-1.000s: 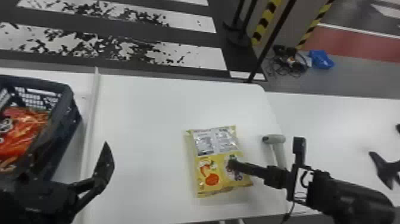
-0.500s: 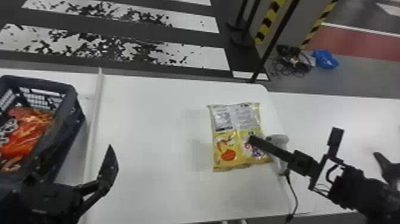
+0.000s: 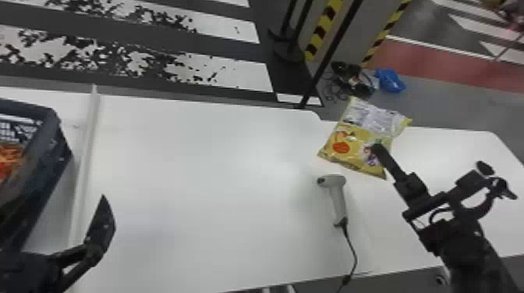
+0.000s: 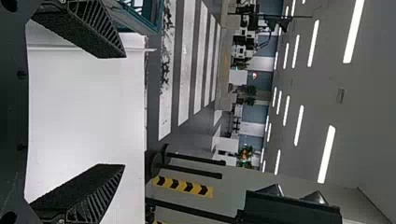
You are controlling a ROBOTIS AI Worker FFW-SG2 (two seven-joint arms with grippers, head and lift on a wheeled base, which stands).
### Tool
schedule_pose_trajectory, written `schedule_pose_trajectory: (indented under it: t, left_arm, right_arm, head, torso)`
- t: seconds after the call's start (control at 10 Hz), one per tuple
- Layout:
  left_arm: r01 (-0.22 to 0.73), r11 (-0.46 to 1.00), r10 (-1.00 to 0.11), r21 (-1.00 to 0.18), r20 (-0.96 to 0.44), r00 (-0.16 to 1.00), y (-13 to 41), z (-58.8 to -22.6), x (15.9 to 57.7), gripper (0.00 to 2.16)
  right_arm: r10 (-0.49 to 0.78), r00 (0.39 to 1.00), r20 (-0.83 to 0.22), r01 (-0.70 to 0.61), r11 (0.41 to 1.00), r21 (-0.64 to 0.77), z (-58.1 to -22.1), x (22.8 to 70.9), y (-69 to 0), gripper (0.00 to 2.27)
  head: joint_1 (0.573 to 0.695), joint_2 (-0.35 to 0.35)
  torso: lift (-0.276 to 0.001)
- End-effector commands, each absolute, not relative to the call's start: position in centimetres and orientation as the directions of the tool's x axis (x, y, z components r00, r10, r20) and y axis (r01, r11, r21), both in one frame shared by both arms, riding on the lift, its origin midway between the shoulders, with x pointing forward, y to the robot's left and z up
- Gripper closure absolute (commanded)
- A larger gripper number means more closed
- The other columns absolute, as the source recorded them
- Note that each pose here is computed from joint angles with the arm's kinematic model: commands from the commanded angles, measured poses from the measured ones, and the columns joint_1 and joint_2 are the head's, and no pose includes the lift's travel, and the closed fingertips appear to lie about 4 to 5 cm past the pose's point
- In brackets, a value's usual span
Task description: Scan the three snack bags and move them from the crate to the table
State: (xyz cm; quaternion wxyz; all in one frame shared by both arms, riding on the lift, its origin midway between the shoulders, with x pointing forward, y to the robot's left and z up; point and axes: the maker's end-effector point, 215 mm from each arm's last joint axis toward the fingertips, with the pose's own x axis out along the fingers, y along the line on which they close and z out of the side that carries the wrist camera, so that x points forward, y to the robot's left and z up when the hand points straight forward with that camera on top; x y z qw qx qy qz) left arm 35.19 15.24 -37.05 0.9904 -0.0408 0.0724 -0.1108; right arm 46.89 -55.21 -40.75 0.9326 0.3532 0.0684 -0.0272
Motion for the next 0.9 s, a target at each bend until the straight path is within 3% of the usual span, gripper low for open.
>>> schedule_pose_trajectory:
  t: [0.0,0.2,0.4,0.5,0.6,0.7,0.8]
  left_arm:
    - [0.210,0.973,-0.222,-0.095,-0.138,0.965,15.3,-37.1,35.1,0.02]
    - [0.209,0.973,-0.221,-0.095,-0.141,0.965,15.3,-37.3,35.1,0.02]
    - [0.216,0.972,-0.228,-0.098,-0.137,0.964,15.0,-37.2,35.1,0.02]
    - [0.219,0.971,-0.231,-0.098,-0.128,0.965,14.9,-36.9,35.1,0.02]
    - [0.222,0.970,-0.234,-0.098,-0.130,0.964,14.9,-37.1,35.0,0.02]
    - [0.224,0.969,-0.236,-0.100,-0.128,0.963,14.7,-37.0,35.0,0.02]
    - [0.225,0.969,-0.237,-0.099,-0.127,0.963,14.7,-37.0,35.0,0.02]
  right_arm:
    - [-0.230,0.968,-0.097,0.240,0.751,0.615,-40.8,45.2,-61.6,2.23]
    - [-0.410,0.894,-0.181,0.436,0.699,0.567,-44.8,42.4,-66.4,2.23]
    - [-0.472,0.814,-0.339,0.581,0.653,0.485,-50.5,40.5,-67.7,2.22]
    - [-0.480,0.786,-0.389,0.618,0.627,0.475,-52.8,39.8,-67.6,2.06]
    - [-0.492,0.770,-0.407,0.636,0.644,0.424,-53.7,39.8,-67.1,1.42]
    - [-0.497,0.771,-0.397,0.633,0.662,0.401,-53.6,40.1,-66.8,0.27]
    - [-0.497,0.766,-0.407,0.638,0.665,0.389,-53.8,40.3,-66.5,0.00]
  head:
    - [0.695,-0.350]
    - [0.695,-0.350]
    - [0.695,-0.350]
    - [0.695,-0.350]
    - [0.695,-0.350]
    - [0.695,-0.350]
    - [0.695,-0.350]
  torso:
    - [-0.062]
    - [-0.062]
    - [-0.062]
    - [-0.062]
    - [-0.062]
    - [-0.062]
    - [-0.062]
